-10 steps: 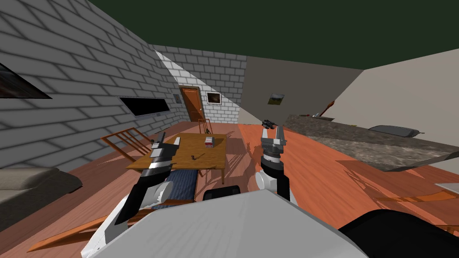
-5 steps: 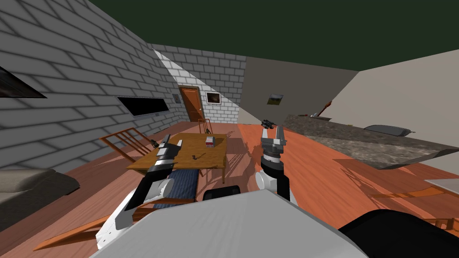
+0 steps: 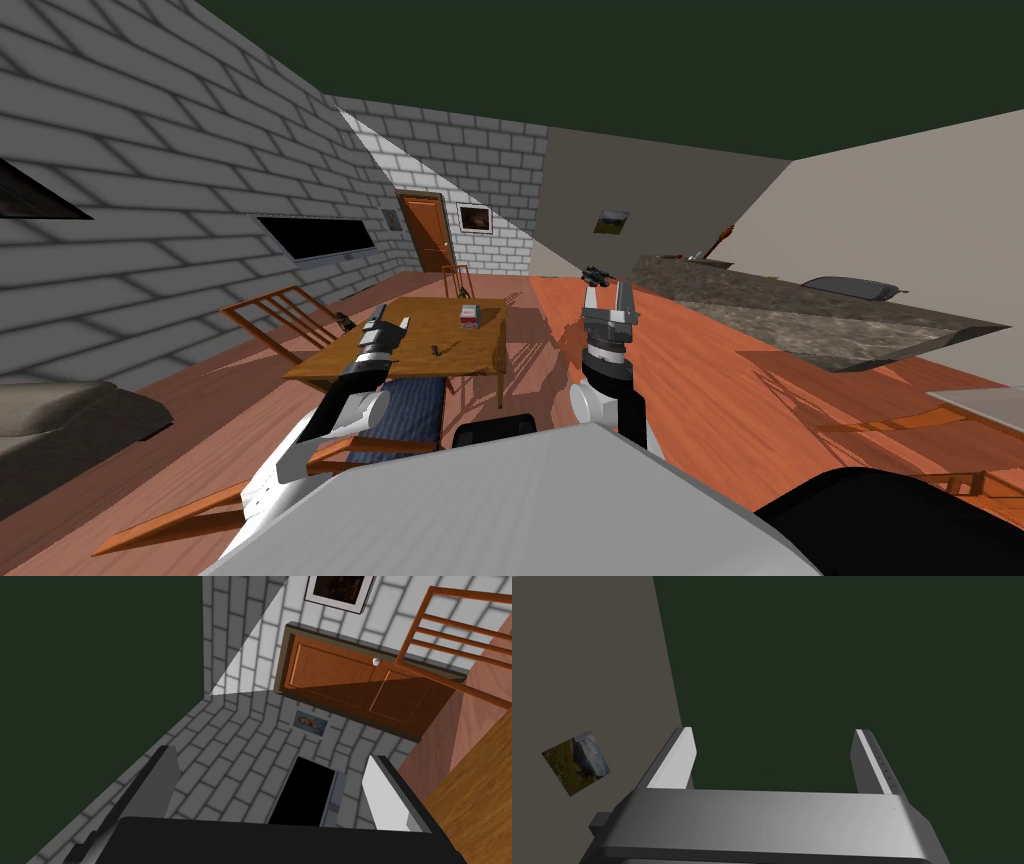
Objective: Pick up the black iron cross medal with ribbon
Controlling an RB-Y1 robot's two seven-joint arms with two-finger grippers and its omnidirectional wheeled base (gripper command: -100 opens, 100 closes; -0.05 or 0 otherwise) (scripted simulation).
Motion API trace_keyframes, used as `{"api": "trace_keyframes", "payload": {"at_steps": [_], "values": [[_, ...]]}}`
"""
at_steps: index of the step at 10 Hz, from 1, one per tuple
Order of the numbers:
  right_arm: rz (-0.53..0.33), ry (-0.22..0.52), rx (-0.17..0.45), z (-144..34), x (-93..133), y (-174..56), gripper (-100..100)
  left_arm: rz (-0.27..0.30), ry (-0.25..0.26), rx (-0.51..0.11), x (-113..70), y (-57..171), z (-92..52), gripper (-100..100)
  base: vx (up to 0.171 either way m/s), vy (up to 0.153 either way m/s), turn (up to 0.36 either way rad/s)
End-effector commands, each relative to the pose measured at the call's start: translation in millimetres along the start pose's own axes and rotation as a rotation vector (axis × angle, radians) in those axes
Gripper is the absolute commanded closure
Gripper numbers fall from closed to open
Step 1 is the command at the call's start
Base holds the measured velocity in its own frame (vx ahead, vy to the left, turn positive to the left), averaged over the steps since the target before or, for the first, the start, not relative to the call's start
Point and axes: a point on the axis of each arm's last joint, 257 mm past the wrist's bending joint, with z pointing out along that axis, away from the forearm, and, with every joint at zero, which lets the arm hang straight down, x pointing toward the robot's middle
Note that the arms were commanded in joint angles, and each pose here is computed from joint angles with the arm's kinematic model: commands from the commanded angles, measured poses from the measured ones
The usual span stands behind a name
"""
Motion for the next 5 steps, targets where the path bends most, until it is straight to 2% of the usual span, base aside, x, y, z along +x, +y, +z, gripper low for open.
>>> {"api": "trace_keyframes", "payload": {"at_steps": [1,2,3,4,5], "values": [[0.000,0.000,0.000,0.0,0.0,0.0,0,-0.015,-0.019,-0.036,-12.0,10.9,2.3,-100,-0.012,0.030,-0.024],[0.000,0.000,0.000,0.0,0.0,0.0,0,-0.046,-0.046,-0.077,-25.6,26.8,8.9,-100,-0.017,0.034,-0.037],[0.000,0.000,0.000,0.0,0.0,0.0,0,-0.046,-0.051,-0.088,-27.9,31.3,7.6,-100,-0.015,0.031,-0.021],[0.000,0.000,0.000,0.0,0.0,0.0,0,-0.080,-0.074,-0.118,-37.8,41.2,15.9,-100,-0.014,0.036,-0.040],[0.000,0.000,0.000,0.0,0.0,0.0,0,-0.079,-0.087,-0.140,-43.8,51.9,12.0,-100,-0.014,0.030,-0.021]]}}
